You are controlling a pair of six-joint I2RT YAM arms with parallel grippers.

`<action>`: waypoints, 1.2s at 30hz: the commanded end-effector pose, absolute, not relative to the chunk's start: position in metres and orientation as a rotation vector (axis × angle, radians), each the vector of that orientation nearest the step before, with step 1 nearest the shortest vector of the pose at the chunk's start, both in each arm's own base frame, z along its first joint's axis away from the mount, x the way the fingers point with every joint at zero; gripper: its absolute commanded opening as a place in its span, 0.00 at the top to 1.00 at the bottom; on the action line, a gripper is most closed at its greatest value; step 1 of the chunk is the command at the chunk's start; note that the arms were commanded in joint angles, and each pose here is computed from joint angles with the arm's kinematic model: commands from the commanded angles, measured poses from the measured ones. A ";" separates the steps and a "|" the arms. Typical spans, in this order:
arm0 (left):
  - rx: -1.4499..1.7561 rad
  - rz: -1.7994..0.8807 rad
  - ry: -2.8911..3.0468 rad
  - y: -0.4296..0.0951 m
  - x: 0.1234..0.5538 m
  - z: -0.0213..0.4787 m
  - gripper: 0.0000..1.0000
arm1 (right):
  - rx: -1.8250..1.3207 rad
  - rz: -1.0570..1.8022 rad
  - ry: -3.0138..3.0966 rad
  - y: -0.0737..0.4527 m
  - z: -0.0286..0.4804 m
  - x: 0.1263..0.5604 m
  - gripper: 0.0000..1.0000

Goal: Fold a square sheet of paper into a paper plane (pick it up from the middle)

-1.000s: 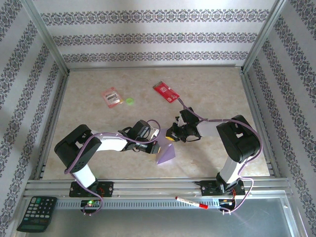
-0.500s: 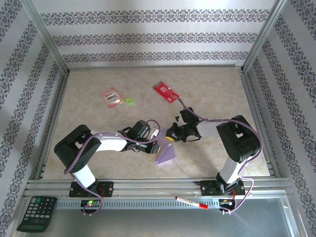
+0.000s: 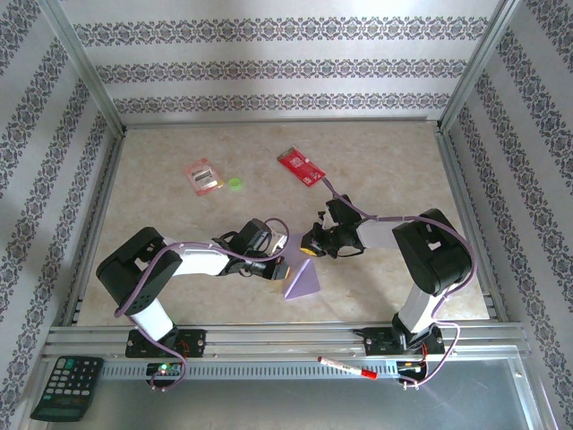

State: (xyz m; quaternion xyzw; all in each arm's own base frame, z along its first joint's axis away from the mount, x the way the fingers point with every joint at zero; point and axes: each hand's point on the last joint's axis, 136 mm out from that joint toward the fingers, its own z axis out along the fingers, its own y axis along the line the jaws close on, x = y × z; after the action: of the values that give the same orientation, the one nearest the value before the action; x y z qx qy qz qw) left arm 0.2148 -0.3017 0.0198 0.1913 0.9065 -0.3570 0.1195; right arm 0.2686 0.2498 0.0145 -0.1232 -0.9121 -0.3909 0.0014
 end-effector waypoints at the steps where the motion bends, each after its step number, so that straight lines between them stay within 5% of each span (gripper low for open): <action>1: 0.533 -1.072 2.639 -0.305 0.222 0.025 0.96 | -0.426 -1.126 -2.862 0.242 -0.006 0.256 0.90; 36: 0.520 -1.041 2.646 -0.298 0.222 0.025 0.97 | -0.430 -1.121 -2.854 0.242 -0.009 0.254 0.91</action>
State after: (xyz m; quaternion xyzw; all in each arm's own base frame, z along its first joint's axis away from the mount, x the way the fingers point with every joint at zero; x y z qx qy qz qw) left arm 0.2166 -0.3037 0.0206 0.1900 0.9063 -0.3584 0.1186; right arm 0.2685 0.2498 0.0143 -0.1226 -0.9116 -0.3924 -0.0006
